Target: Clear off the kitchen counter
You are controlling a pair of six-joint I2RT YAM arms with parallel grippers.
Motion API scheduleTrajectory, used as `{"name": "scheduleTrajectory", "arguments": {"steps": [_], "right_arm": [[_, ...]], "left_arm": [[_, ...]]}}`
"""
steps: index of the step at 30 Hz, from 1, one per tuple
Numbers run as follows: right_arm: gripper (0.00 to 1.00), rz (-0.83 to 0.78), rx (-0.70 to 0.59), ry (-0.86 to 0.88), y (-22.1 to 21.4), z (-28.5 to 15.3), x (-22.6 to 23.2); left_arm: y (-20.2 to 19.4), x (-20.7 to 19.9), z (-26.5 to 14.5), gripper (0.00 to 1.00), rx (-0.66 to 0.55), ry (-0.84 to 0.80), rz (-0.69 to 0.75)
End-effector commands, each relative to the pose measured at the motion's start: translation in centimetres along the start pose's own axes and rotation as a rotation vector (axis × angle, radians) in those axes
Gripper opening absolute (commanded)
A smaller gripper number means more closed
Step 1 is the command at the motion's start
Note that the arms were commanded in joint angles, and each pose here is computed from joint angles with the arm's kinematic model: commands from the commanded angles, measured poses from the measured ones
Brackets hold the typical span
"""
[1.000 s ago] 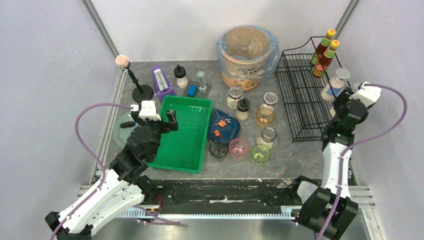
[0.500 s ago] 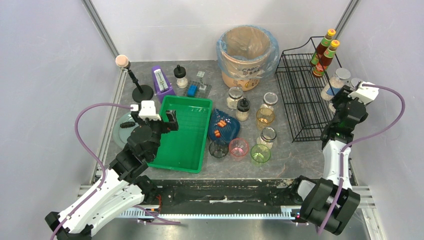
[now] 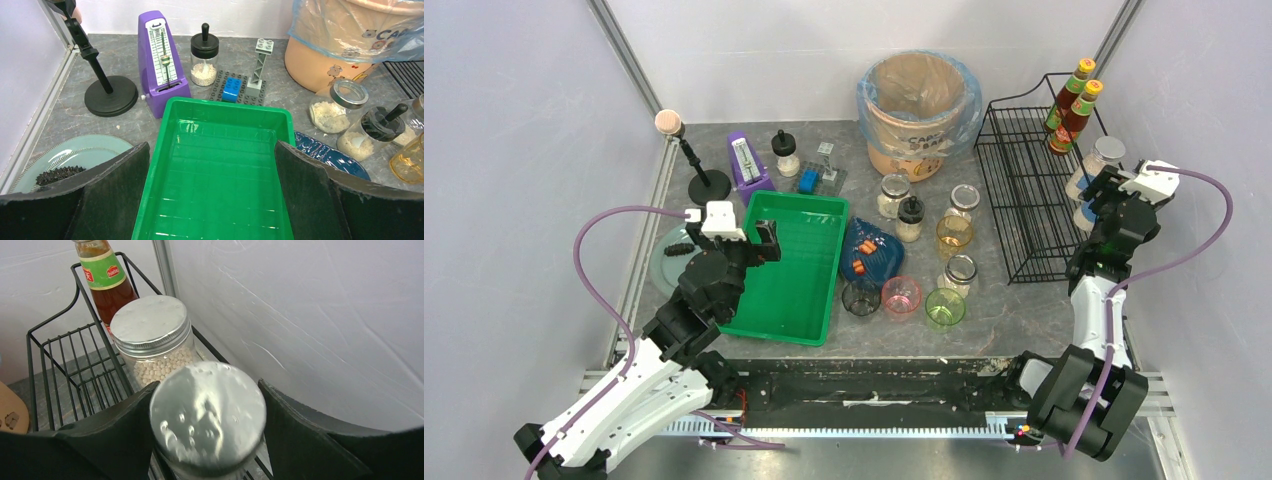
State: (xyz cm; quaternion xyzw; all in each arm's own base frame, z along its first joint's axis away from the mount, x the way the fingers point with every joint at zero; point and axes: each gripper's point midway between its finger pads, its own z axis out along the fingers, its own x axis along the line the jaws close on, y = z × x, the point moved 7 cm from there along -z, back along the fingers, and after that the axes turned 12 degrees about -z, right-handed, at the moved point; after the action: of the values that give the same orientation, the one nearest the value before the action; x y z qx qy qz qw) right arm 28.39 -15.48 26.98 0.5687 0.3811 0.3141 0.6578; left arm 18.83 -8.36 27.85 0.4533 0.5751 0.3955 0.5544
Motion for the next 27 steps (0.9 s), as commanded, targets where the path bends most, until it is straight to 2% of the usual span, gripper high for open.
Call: {"name": "scheduleTrajectory", "arguments": {"steps": [1,5,8,13,17,22,27], "right_arm": [[0.72,0.026,-0.05,0.003,1.4,0.3,-0.1],[0.71,0.04,-0.05,-0.004,1.6,0.2,-0.1],[0.67,0.046,-0.054,-0.001,2.1,0.2,-0.2],[0.53,0.05,-0.085,0.023,3.5,0.3,-0.1],[0.49,0.06,-0.105,0.062,4.3,0.7,0.3],[0.5,0.062,-0.108,0.063,4.2,1.0,0.3],[0.66,0.051,-0.11,0.057,4.4,0.4,0.2]], "left_arm": [[0.6,-0.5,0.1,1.0,-0.034,-0.022,-0.068],[0.7,-0.5,0.1,1.0,-0.035,-0.026,-0.071],[0.7,-0.5,0.0,1.0,-0.036,-0.028,-0.072],[0.7,-0.5,0.0,1.0,-0.038,-0.032,-0.075],[0.8,-0.5,-0.1,1.0,-0.039,-0.032,-0.076],[0.8,-0.5,-0.1,1.0,-0.041,-0.034,-0.078],[0.8,-0.5,-0.2,1.0,-0.038,-0.037,-0.08]]}}
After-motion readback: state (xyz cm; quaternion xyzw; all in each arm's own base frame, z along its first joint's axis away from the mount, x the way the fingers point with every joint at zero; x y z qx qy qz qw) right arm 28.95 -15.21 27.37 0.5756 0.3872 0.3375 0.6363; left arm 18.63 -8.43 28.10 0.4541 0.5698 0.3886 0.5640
